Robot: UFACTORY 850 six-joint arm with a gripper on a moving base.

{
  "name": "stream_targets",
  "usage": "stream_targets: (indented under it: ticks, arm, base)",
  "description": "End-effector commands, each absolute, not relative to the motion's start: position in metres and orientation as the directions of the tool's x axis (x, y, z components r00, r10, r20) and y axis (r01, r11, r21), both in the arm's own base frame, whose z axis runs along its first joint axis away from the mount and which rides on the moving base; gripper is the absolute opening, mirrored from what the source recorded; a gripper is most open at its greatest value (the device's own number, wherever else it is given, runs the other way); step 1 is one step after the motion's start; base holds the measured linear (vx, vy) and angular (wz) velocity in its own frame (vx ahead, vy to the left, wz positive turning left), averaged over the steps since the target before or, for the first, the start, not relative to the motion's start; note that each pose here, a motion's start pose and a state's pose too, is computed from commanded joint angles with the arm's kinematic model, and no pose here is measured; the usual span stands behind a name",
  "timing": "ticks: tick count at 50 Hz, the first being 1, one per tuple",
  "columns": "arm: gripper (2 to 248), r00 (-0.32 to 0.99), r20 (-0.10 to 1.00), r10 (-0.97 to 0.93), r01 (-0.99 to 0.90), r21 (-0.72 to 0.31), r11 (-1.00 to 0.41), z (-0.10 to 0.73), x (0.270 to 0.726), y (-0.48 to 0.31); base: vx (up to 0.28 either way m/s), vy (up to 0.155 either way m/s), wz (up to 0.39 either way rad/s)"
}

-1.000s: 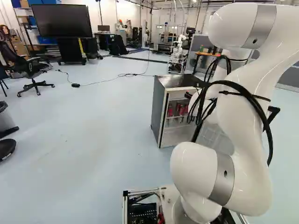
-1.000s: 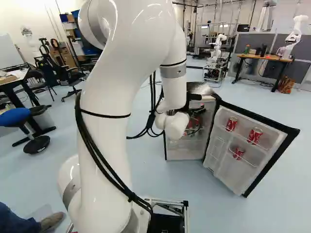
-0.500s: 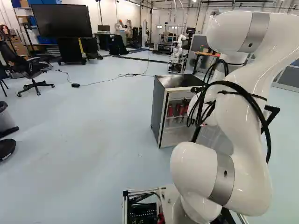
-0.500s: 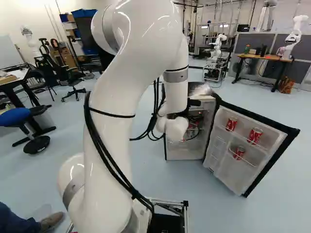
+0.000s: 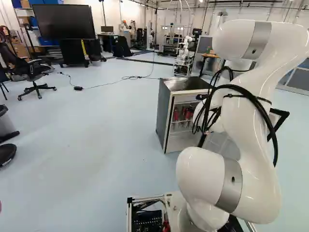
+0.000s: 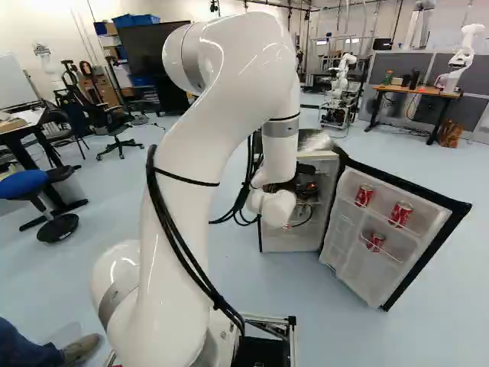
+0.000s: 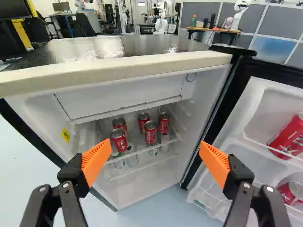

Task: Grab a drink from the fridge

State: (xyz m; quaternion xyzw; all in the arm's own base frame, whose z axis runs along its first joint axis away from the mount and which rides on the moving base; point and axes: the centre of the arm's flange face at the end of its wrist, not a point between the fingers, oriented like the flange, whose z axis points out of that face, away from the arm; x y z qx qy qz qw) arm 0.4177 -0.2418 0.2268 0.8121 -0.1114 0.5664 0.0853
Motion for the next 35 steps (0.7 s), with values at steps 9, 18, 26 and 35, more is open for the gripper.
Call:
stream_targets:
  ticks: [9,18,26,35]
  arm:
    - [247,0.346,0.934,-0.092,-0.277,0.008,-0.961,0.216,0.419,-0.242]
    - [247,0.354,0.930,-0.095,-0.271,0.005,-0.962,0.204,0.427,-0.244]
    - [247,0.360,0.928,-0.096,-0.265,0.003,-0.964,0.193,0.435,-0.245]
    - [247,0.365,0.926,-0.096,-0.258,0.001,-0.966,0.181,0.444,-0.247]
  base:
    - [0.000,0.000,0.000]
    - [0.000,0.000,0.000]
    - [0.000,0.000,0.000]
    - [0.000,0.000,0.000]
